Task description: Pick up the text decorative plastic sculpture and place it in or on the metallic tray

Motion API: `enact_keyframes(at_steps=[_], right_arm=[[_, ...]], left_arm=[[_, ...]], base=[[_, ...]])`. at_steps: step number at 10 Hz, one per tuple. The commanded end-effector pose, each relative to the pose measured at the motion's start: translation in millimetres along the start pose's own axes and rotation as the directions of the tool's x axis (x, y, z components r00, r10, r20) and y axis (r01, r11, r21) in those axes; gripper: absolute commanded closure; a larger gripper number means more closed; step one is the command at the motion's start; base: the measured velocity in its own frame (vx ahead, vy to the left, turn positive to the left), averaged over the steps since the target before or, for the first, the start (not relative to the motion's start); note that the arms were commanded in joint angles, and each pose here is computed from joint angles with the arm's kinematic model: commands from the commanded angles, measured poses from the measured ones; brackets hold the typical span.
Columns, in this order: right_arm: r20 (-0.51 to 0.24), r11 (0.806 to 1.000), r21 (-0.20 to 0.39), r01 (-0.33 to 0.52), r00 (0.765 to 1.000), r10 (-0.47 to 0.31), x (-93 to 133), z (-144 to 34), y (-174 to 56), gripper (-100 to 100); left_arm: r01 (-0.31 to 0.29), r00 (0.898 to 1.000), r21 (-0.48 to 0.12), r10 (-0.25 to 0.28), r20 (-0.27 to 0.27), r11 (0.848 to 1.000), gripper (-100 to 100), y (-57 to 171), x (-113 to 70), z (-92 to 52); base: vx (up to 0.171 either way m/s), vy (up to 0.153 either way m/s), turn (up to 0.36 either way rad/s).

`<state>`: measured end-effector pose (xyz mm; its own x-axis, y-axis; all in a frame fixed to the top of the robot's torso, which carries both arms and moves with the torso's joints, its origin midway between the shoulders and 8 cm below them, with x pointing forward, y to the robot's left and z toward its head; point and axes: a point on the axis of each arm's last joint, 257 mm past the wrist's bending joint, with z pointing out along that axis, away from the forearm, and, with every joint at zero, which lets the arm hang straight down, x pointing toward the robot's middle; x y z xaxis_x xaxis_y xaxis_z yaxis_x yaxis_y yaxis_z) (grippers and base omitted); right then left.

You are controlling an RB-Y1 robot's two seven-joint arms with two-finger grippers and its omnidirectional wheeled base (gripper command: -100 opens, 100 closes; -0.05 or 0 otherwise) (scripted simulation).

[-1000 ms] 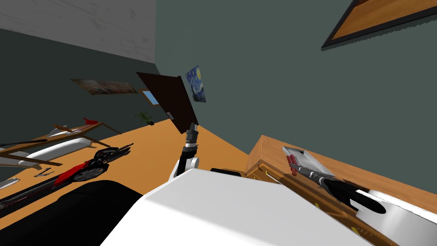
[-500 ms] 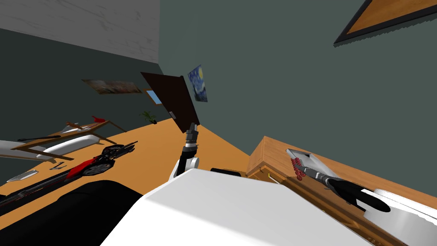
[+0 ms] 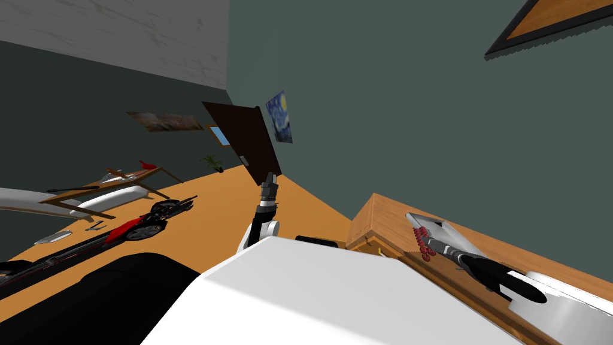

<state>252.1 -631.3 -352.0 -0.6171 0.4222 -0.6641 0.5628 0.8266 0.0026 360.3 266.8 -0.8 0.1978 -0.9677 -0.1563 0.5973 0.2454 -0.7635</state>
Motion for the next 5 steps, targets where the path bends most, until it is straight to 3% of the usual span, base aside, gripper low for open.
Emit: enact_keyframes(at_steps=[1, 4, 5], right_arm=[[0.0, 1.0, 0.0, 0.0, 1.0, 0.0, 0.0, 0.0, 0.0, 100], [0.0, 1.0, 0.004, 0.0, 1.0, 0.0, 0.0, 0.0, -1.5, 100], [0.0, 1.0, 0.004, 0.0, 1.0, 0.0, 0.0, 0.0, -1.4, 0]], left_arm=[[0.0, 1.0, 0.0, 0.0, 0.0, 1.0, 0, 0.0, 0.0, 0.0], [0.0, 1.0, 0.0, 0.0, 0.0, 1.0, 0, 0.0, 0.0, 0.0], [0.0, 1.0, 0.0, 0.0, 0.0, 1.0, 0, 0.0, 0.0, 0.0]], base=[[0.0, 0.0, 0.0], [0.0, 0.0, 0.0], [0.0, 0.0, 0.0]])
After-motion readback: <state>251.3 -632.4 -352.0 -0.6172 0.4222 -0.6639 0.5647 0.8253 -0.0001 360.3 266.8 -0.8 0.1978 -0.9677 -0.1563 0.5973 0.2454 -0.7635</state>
